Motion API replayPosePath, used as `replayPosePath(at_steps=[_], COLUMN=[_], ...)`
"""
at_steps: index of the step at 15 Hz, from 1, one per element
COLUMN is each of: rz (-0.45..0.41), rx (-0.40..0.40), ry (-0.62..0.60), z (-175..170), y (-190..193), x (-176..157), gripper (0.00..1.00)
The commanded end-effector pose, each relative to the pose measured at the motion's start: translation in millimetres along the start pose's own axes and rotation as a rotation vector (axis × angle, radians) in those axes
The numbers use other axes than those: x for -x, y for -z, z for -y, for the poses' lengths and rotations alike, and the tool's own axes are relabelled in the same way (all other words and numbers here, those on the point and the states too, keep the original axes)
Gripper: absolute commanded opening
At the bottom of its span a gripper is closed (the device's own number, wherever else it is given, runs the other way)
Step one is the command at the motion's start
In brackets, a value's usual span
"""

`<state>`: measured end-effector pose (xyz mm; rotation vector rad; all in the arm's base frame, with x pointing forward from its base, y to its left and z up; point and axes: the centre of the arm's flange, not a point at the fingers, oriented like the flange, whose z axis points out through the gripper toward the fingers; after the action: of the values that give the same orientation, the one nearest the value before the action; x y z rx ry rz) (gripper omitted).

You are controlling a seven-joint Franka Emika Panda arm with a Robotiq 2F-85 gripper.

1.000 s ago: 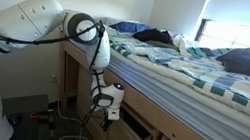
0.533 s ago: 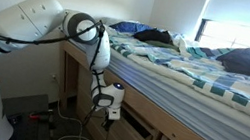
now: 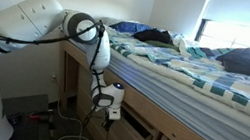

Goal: Push the open drawer closed

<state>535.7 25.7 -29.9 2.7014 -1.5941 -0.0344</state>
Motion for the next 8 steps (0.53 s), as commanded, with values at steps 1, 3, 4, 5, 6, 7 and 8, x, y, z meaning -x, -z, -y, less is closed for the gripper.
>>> replayPosePath(at_steps=[1,3,4,5,6,7,8], rz=[0.0,0.0,0.0,0.0,0.0,0.0,0.0], rx=[0.0,0.0,0.0,0.0,0.0,0.0,0.0], ry=[0.004,0.006,0.007,0.007,0.007,0.007,0.007], z=[0.0,0.0,0.1,0.1,0.1,0.1,0.1], y=[0.0,0.1,0.1,0.1,0.1,0.1,0.1], x=[0.0,0.1,0.1,0.1,0.1,0.1,0.1], gripper=[0.01,0.01,0.01,0.01,0.01,0.01,0.0])
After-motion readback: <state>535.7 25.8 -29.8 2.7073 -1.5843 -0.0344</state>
